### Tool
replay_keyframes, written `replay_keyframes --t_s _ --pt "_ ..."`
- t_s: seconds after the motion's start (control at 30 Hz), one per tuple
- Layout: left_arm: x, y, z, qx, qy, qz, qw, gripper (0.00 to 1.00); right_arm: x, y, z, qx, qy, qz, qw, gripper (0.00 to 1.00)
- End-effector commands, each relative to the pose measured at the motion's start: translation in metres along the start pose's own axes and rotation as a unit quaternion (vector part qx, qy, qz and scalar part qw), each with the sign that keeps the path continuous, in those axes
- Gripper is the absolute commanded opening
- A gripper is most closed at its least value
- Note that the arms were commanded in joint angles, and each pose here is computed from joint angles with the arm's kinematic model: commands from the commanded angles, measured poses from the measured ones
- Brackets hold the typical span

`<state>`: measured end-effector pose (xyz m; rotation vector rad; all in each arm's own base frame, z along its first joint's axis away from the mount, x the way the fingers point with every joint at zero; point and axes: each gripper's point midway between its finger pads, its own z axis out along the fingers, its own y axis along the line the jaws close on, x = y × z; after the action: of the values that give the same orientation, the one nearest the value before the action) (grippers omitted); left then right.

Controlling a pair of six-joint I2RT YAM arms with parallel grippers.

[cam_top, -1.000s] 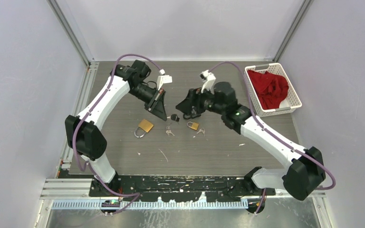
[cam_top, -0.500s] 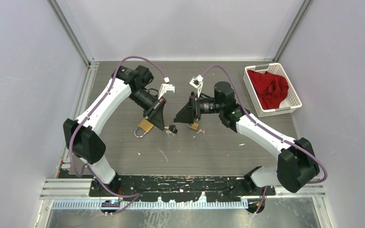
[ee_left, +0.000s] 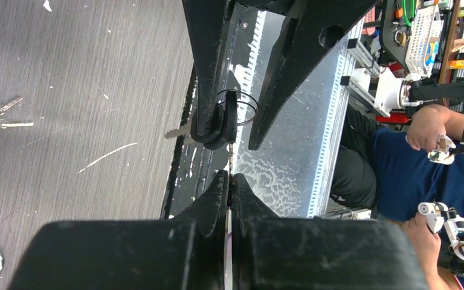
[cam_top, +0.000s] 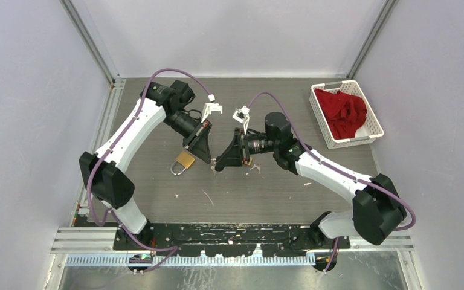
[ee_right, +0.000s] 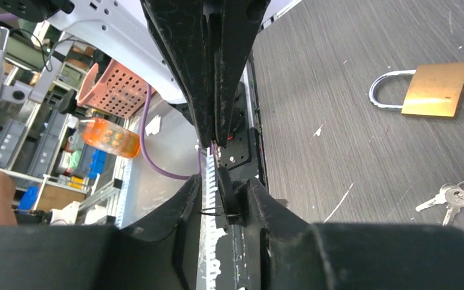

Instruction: Unlock with the key

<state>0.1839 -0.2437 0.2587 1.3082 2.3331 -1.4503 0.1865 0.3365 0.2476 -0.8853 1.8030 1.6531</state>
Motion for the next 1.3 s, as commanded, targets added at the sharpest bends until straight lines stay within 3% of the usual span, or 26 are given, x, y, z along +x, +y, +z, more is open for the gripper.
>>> replay_keyframes --t_s 0.0,0.07,0.13,0.2,0.23,0.27,0.33,0.4,0.9,1.27 --pt "-0.01 -0.015 -0.006 0.012 -0.021 0.012 1.0 0.0 -0.019 0.009 0.0 -0.004 -0.031 -0.041 0.999 0.15" --pt "-0.008 -0.013 -0.006 0.007 -0.018 0.01 1.0 0.0 -0.023 0.01 -0.001 0.0 -0.039 -0.046 0.998 0.02" --pt "-0.007 -0.011 -0.006 0.001 -0.015 0.007 1.0 0.01 -0.026 0.013 -0.003 0.003 -0.046 -0.054 0.997 0.01" --pt "-0.007 -0.009 -0.006 -0.004 -0.013 0.002 1.0 0.1 -0.028 0.016 -0.006 0.008 -0.051 -0.064 0.997 0.01" --pt "-0.007 -0.01 -0.007 -0.005 -0.013 0.0 1.0 0.25 -0.028 0.016 -0.007 0.013 -0.051 -0.069 0.996 0.01" --pt "-0.008 -0.01 -0.007 -0.004 -0.014 -0.002 1.0 0.46 -0.029 0.016 -0.009 0.017 -0.051 -0.075 0.996 0.01" --pt "-0.009 -0.013 -0.009 -0.004 -0.016 -0.005 1.0 0.59 -0.029 0.018 -0.011 0.021 -0.048 -0.08 0.995 0.01" --pt "-0.011 -0.014 -0.01 -0.003 -0.021 -0.007 1.0 0.62 -0.03 0.02 -0.012 0.024 -0.046 -0.085 0.995 0.01" --pt "-0.009 -0.015 0.003 0.035 -0.051 -0.023 0.998 0.53 -0.041 0.036 -0.01 -0.013 -0.072 -0.079 0.994 0.01" --pt "-0.005 -0.039 -0.003 0.077 -0.057 0.0 0.995 0.18 -0.041 0.028 -0.008 -0.004 -0.082 -0.062 0.995 0.01"
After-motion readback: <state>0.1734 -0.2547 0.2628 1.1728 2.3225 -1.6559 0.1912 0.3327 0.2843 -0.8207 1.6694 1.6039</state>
